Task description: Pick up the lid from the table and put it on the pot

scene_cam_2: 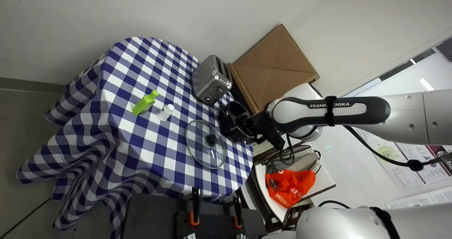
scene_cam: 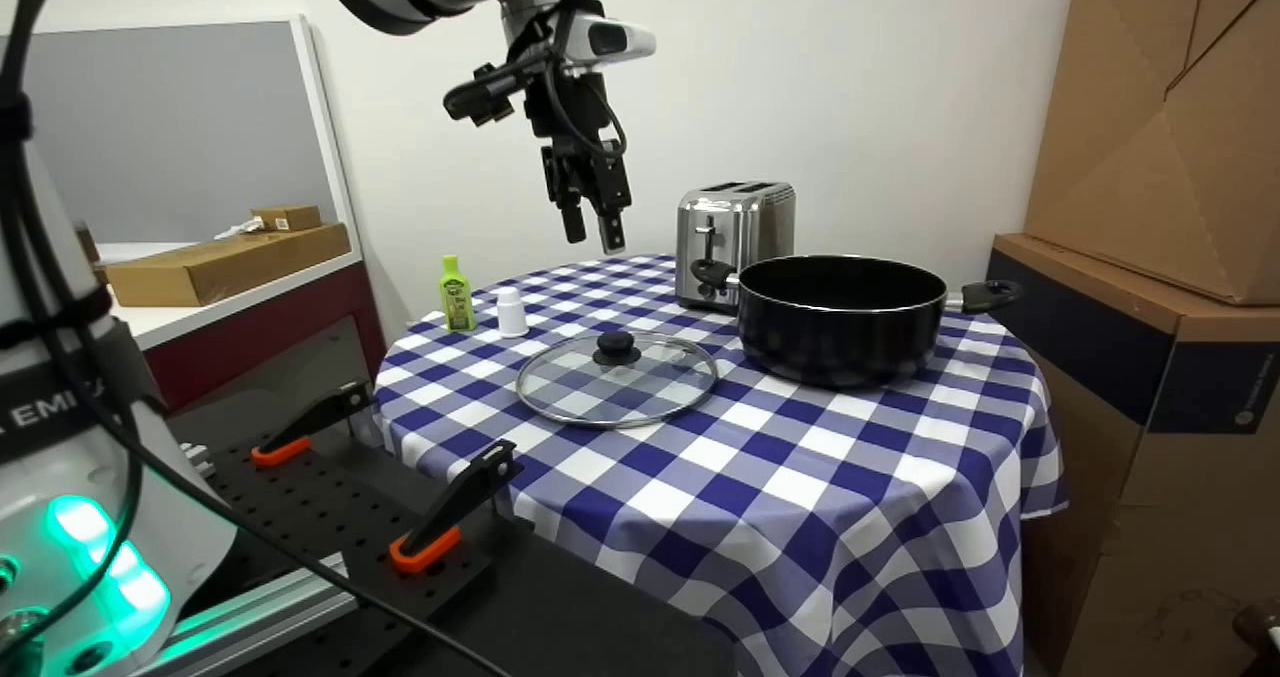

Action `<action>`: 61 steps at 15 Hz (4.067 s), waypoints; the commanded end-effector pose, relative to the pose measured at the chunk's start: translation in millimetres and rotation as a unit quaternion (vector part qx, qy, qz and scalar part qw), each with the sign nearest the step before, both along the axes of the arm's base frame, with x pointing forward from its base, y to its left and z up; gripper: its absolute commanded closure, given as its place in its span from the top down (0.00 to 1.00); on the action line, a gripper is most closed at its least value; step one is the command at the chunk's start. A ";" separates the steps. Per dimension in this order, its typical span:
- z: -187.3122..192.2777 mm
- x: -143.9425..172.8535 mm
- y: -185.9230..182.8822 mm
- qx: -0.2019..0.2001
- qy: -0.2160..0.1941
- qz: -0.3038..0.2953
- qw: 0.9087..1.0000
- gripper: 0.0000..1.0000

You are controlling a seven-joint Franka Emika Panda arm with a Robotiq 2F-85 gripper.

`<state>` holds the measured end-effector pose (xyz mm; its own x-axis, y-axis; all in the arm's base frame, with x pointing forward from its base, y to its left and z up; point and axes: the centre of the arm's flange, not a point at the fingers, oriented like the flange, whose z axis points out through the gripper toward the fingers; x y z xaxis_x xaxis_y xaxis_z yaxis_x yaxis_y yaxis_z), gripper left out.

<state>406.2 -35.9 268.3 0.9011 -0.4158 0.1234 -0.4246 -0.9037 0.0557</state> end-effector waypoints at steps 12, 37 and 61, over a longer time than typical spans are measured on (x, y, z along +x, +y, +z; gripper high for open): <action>-94.3 72.4 13.1 0.009 0.025 0.012 1.000 1.00; -92.1 72.4 20.5 0.029 0.055 -0.006 0.998 0.25; 191.9 175.5 -186.3 0.038 -0.034 -0.021 0.999 0.25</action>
<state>546.2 -188.2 453.1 0.8715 -0.4617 0.1655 -0.4596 -0.8865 -0.0530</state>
